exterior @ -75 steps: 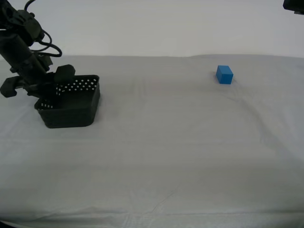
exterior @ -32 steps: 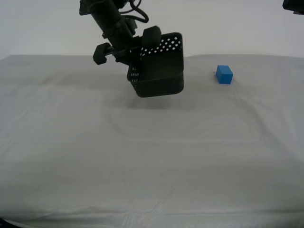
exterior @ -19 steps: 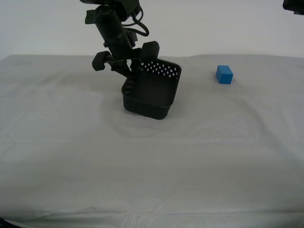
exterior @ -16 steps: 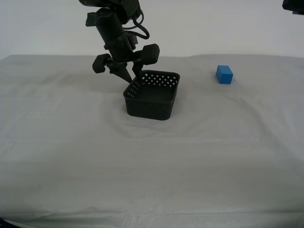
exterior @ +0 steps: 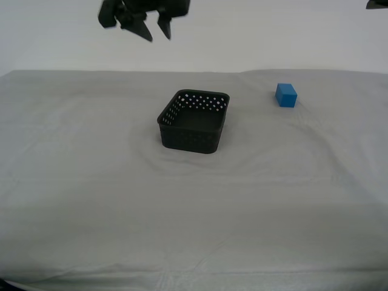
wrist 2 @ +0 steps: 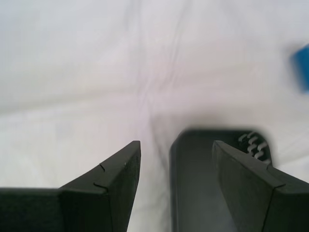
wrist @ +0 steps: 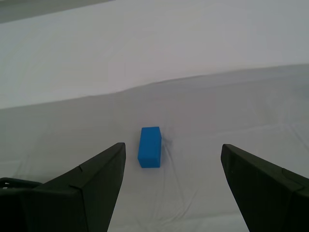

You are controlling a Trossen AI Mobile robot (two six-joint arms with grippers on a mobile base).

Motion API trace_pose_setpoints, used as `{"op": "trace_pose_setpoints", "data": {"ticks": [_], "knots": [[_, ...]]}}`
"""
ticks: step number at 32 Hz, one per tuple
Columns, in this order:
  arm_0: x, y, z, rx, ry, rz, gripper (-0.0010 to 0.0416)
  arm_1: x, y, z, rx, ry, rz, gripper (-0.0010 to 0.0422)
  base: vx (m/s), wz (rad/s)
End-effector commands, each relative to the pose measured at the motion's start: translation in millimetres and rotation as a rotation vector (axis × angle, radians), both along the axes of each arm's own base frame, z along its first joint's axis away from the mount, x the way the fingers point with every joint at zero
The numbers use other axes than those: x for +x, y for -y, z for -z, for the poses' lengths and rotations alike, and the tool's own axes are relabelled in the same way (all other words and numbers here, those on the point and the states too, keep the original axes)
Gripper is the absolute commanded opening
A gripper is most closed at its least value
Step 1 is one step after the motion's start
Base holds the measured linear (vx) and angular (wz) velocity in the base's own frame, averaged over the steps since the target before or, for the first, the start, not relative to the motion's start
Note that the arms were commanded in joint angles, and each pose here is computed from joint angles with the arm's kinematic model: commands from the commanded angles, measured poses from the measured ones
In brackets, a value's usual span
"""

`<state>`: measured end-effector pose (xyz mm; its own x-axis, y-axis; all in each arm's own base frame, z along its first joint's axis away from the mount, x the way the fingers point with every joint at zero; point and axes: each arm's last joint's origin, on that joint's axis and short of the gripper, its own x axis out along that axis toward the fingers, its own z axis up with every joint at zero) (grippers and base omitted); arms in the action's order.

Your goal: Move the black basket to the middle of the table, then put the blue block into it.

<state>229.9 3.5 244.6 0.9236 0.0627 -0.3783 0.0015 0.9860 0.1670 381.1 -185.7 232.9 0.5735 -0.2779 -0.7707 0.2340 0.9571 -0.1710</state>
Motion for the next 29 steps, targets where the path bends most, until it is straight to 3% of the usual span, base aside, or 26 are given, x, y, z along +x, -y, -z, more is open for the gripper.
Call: {"op": "trace_pose_setpoints", "data": {"ticks": [1,6,8,11,17,24,29], "knots": [[9,-2,7,0.020,-0.050,-0.041,0.0272,0,-20,-25,-0.002,0.065,-0.031,0.0199,0.000,0.000],[39,-4,22,0.028,-0.141,-0.070,0.0260,-8,-60,-64,0.018,0.144,-0.078,0.0199,0.000,0.000],[61,-5,26,0.032,-0.173,-0.080,0.0269,-13,-71,-74,0.023,0.166,-0.089,0.0199,0.000,0.000],[95,-10,32,0.035,-0.203,-0.109,0.0287,-19,-77,-83,0.034,0.175,-0.088,0.0199,0.000,0.000],[143,-33,49,0.038,-0.261,-0.191,0.0314,-24,-80,-86,0.048,0.162,-0.082,0.0199,0.000,0.000],[176,-52,81,0.001,-0.318,-0.221,0.0300,-32,-88,-97,0.090,0.181,-0.097,0.0199,0.000,0.000],[201,-56,110,-0.011,-0.361,-0.216,0.0314,-33,-91,-99,0.104,0.185,-0.107,0.0199,0.000,0.000]]}}
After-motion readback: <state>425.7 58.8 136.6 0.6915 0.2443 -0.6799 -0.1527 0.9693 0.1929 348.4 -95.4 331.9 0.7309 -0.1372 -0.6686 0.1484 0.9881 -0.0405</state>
